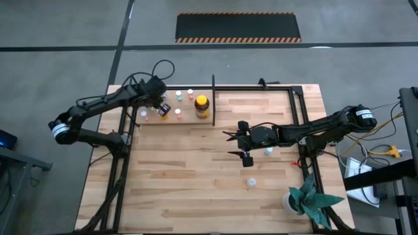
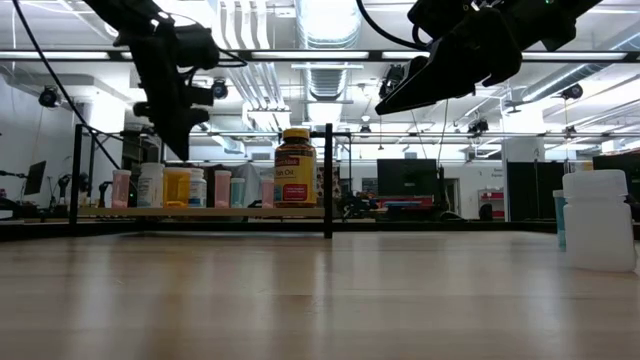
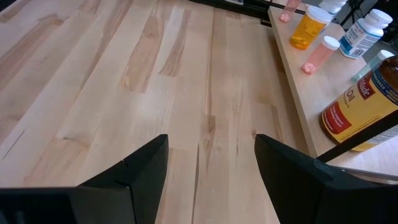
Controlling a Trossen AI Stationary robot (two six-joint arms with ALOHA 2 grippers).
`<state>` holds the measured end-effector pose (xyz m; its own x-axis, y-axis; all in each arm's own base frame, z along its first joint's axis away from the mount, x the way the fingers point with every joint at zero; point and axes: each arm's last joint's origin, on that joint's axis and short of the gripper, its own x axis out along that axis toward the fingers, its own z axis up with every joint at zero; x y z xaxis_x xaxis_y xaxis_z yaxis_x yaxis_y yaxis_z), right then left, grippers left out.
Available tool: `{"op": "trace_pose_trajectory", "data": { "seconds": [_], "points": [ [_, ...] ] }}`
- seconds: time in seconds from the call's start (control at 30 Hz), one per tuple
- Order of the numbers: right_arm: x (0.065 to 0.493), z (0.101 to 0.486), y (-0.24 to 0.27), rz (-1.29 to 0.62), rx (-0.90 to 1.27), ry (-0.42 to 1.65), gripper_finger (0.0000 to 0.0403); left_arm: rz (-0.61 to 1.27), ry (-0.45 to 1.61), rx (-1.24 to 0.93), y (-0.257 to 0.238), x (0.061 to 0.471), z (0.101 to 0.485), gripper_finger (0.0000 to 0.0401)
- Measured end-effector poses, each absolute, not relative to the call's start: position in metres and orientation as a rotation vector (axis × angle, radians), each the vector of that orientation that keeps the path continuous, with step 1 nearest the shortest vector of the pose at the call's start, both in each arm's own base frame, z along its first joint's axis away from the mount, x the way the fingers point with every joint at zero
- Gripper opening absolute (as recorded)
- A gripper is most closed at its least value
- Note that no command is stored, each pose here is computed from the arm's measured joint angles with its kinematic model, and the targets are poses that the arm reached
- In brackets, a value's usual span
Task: Pick and place medicine bottles onto shelf by color
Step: Put the white pill bottle on the shelf
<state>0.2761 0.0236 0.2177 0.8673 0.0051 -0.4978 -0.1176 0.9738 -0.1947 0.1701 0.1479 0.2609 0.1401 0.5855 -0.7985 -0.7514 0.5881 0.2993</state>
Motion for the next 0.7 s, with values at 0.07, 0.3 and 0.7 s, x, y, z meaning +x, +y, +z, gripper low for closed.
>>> {"op": "trace_pose_trajectory", "data": {
  "seconds": [0.07, 0.3, 0.7],
  "points": [
    [0.276, 0.218, 0.024, 0.065, -0.223, 0.518, 0.0231, 1.035, 1.074, -0.146, 0.149, 0.169, 0.26, 0.001],
    [0.276, 0.218, 0.024, 0.065, -0.223, 0.519, 0.0231, 1.069, 1.149, -0.133, 0.147, 0.163, 0.256, 0.001],
    [0.276, 0.218, 0.024, 0.065, -0.223, 0.519, 0.0231, 0.933, 1.235, -0.179, 0.139, 0.16, 0.237, 0.001]
  ]
}}
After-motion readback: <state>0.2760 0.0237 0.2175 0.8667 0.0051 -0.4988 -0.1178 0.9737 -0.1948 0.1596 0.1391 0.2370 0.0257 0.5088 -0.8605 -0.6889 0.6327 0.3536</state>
